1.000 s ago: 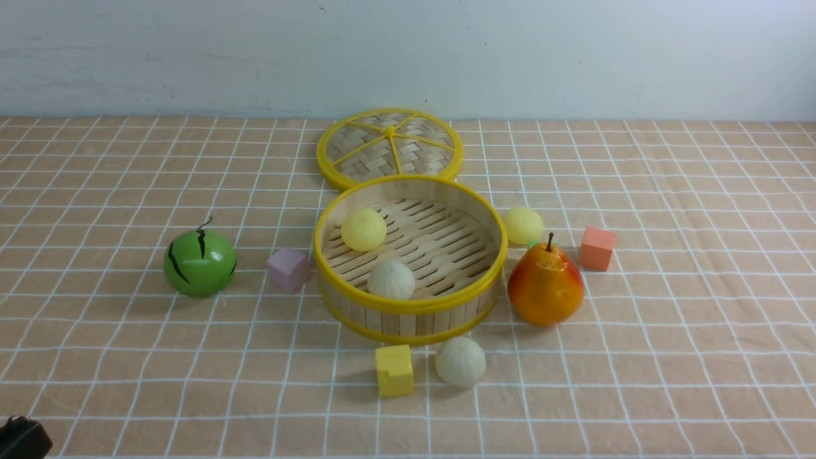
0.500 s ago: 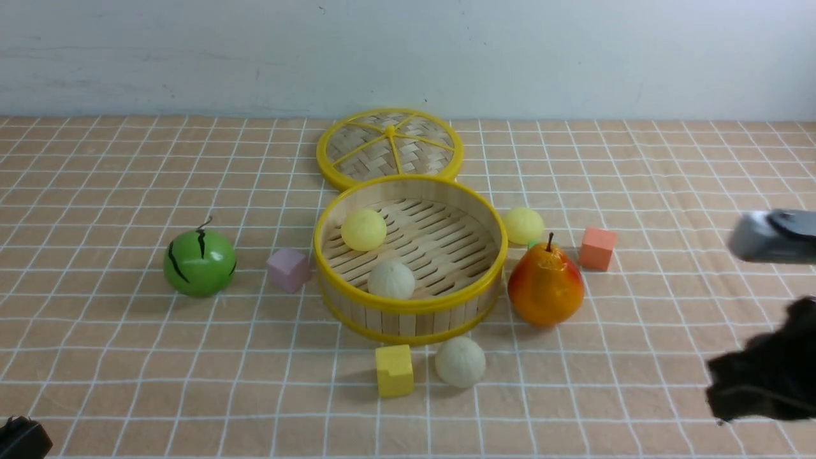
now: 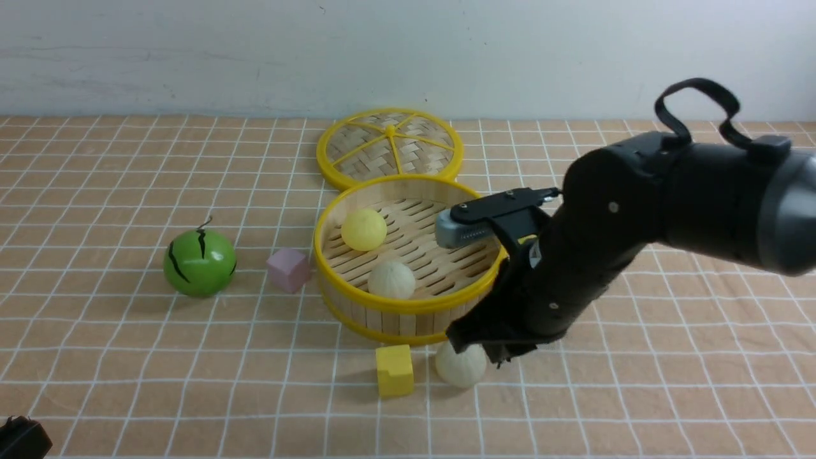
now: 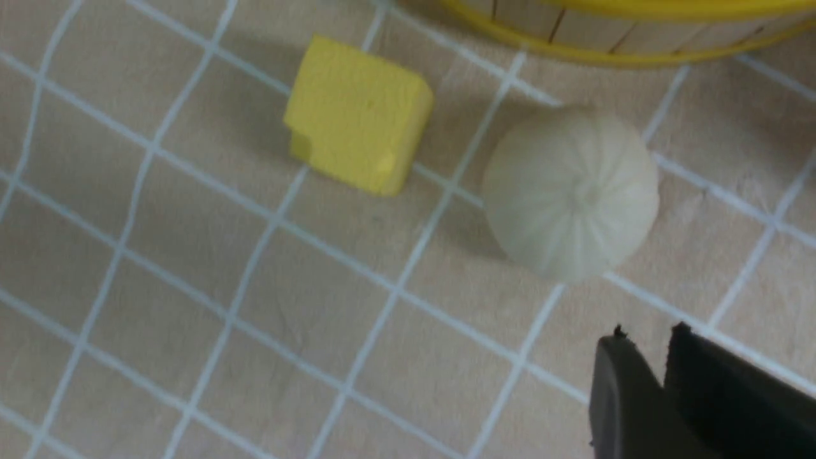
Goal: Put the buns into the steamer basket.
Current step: Use the right arm to grab a steamed stuffed bun, then use the right arm to put the steamed stuffed bun into the steamer
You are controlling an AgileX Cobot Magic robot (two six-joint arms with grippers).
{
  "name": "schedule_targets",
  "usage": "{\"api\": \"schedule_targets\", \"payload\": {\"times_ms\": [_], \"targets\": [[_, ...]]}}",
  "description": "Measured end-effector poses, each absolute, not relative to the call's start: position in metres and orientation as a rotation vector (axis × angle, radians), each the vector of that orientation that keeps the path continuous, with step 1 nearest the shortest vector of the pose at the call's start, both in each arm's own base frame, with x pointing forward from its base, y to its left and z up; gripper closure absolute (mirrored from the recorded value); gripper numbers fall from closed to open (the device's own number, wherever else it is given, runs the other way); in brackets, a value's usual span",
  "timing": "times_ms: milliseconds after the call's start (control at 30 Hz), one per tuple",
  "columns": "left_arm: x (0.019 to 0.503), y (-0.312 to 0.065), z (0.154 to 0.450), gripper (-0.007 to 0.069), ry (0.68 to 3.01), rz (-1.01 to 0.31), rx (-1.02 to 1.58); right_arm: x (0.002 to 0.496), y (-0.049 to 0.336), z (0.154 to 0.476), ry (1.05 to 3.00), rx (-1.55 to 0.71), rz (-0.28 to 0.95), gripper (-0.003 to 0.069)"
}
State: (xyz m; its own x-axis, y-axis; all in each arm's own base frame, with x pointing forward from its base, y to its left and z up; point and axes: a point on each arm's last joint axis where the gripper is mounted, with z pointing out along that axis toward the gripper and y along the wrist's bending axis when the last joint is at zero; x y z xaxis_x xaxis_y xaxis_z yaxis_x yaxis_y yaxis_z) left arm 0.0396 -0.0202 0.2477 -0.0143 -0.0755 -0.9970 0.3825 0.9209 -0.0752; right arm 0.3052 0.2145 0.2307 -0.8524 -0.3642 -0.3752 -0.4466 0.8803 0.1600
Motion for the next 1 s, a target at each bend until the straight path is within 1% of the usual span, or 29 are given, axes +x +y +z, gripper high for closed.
{"api": "schedule_targets", "payload": {"times_ms": [33,67,100,133,167,233,267,300,333,433,533,633,667,700,800,833,867,933,1000], "targets": [[0.040,-0.020,0.248,0.0634,1.547,-0.369,0.247,0.306,0.215,0.230,2.709,-0.598,0.347,0.0530],[0.040,-0.020,0.248,0.0631,1.547,-0.369,0.247,0.310,0.217,0.226,2.698,-0.566,0.359,0.0477],[0.040,-0.020,0.248,0.0631,1.547,-0.369,0.247,0.312,0.219,0.224,2.688,-0.544,0.374,0.0442],[0.040,-0.020,0.248,0.0631,1.547,-0.369,0.247,0.312,0.220,0.224,2.687,-0.545,0.374,0.0435],[0.040,-0.020,0.248,0.0630,1.547,-0.369,0.247,0.314,0.223,0.221,2.673,-0.527,0.393,0.0387],[0.040,-0.020,0.248,0.0629,1.547,-0.369,0.247,0.317,0.226,0.217,2.651,-0.514,0.407,0.0323],[0.040,-0.020,0.248,0.0629,1.547,-0.369,0.247,0.318,0.226,0.216,2.650,-0.512,0.409,0.0323],[0.040,-0.020,0.248,0.0629,1.547,-0.369,0.247,0.319,0.228,0.213,2.647,-0.509,0.410,0.0302],[0.040,-0.020,0.248,0.0627,1.547,-0.369,0.247,0.320,0.229,0.210,2.650,-0.509,0.409,0.0298],[0.040,-0.020,0.248,0.0626,1.547,-0.369,0.247,0.322,0.230,0.202,2.654,-0.513,0.399,0.0302],[0.040,-0.020,0.248,0.0625,1.547,-0.369,0.247,0.326,0.232,0.194,2.650,-0.518,0.385,0.0326],[0.040,-0.020,0.248,0.0625,1.547,-0.369,0.247,0.328,0.233,0.188,2.649,-0.523,0.374,0.0377],[0.040,-0.020,0.248,0.0625,1.547,-0.369,0.247,0.328,0.232,0.188,2.649,-0.527,0.370,0.0418],[0.040,-0.020,0.248,0.0624,1.547,-0.369,0.247,0.328,0.232,0.188,2.648,-0.529,0.368,0.0438],[0.040,-0.020,0.248,0.0622,1.547,-0.369,0.247,0.328,0.232,0.188,2.655,-0.535,0.364,0.0554],[0.040,-0.020,0.248,0.0621,1.547,-0.369,0.247,0.327,0.231,0.189,2.661,-0.546,0.359,0.0610],[0.040,-0.020,0.248,0.0620,1.547,-0.369,0.247,0.325,0.230,0.193,2.667,-0.555,0.356,0.0639],[0.040,-0.020,0.248,0.0617,1.547,-0.369,0.247,0.323,0.229,0.197,2.671,-0.562,0.356,0.0652],[0.040,-0.020,0.248,0.0616,1.547,-0.369,0.247,0.315,0.225,0.221,2.671,-0.567,0.375,0.0657]]}}
